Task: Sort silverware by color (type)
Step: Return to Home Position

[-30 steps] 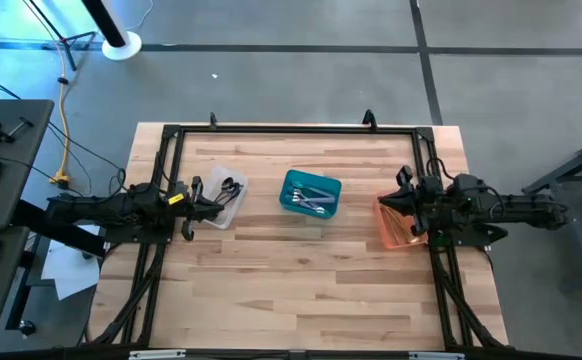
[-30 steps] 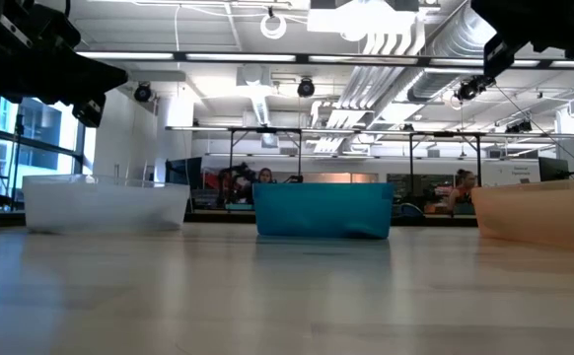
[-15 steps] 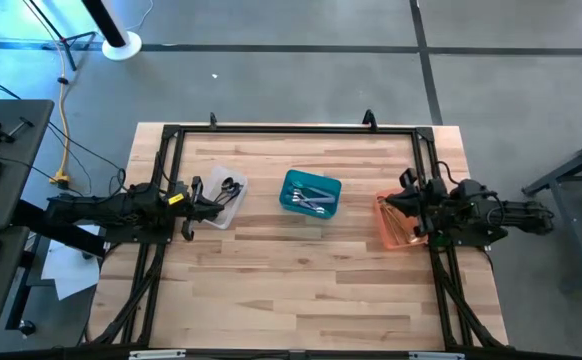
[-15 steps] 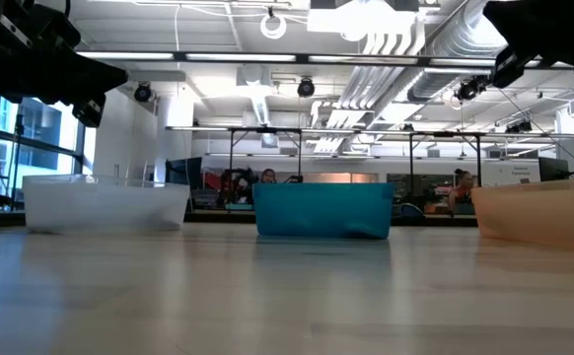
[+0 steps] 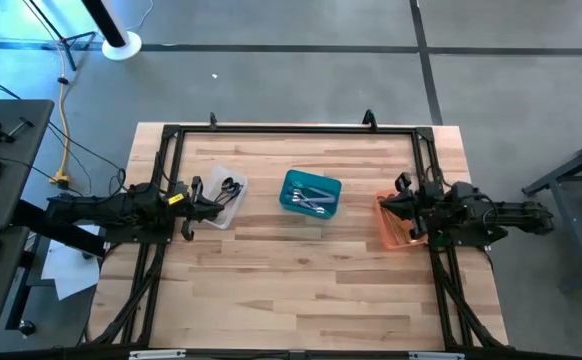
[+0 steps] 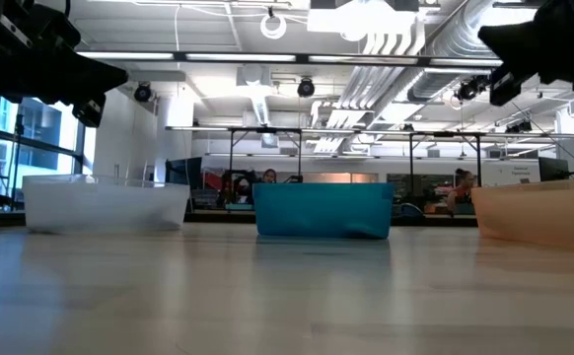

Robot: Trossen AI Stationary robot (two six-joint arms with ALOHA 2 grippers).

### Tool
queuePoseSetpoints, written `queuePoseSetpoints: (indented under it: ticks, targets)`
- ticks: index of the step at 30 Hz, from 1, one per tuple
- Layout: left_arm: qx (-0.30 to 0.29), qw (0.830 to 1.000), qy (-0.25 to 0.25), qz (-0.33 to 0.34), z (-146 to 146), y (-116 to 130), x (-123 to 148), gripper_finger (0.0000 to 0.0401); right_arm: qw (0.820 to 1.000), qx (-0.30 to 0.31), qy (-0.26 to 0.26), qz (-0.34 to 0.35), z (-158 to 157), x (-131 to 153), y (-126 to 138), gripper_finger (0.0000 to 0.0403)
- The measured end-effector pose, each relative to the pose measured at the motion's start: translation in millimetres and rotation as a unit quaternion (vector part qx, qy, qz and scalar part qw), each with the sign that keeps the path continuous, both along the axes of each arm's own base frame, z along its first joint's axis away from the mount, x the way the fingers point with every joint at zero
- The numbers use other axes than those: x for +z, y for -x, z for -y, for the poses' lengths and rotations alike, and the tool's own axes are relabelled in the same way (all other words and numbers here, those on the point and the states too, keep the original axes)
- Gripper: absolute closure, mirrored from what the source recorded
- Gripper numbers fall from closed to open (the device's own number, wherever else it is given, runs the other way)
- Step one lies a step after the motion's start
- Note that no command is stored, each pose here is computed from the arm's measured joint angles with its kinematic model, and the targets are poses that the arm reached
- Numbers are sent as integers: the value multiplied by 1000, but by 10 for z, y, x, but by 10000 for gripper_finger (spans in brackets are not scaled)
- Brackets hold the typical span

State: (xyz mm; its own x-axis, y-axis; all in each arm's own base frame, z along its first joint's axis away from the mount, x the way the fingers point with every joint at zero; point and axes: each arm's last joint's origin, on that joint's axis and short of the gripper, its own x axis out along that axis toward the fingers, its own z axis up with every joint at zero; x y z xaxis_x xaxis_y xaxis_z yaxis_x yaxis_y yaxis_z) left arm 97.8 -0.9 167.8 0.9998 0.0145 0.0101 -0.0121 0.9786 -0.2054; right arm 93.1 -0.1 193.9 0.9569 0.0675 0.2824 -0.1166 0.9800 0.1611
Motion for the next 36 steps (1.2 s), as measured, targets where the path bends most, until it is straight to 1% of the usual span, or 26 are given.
queuePoseSetpoints:
  ticks: [3, 8, 10, 13, 17, 21, 27, 36]
  targets:
    - [0, 1000, 0, 0, 0, 0, 0, 401, 999, -3, -16, -38, 2, -75, -20, 403]
    - [0, 1000, 0, 0, 0, 0, 0, 401, 1000, -3, 4, -16, -9, -36, -10, 403]
    - [0, 1000, 0, 0, 0, 0, 0, 401, 1000, -2, 8, -20, -13, -44, -12, 403]
    - [0, 1000, 0, 0, 0, 0, 0, 401, 998, -1, 5, -64, -13, -127, -29, 403]
    - [0, 1000, 0, 0, 0, 0, 0, 401, 990, -41, -2, -133, 10, -260, -43, 403]
    - [0, 1000, 0, 0, 0, 0, 0, 401, 990, -46, 9, -132, 12, -258, -41, 403]
    - [0, 1000, 0, 0, 0, 0, 0, 401, 990, -35, 32, -134, 4, -264, -44, 403]
    - [0, 1000, 0, 0, 0, 0, 0, 401, 989, -41, 36, -135, 8, -265, -44, 403]
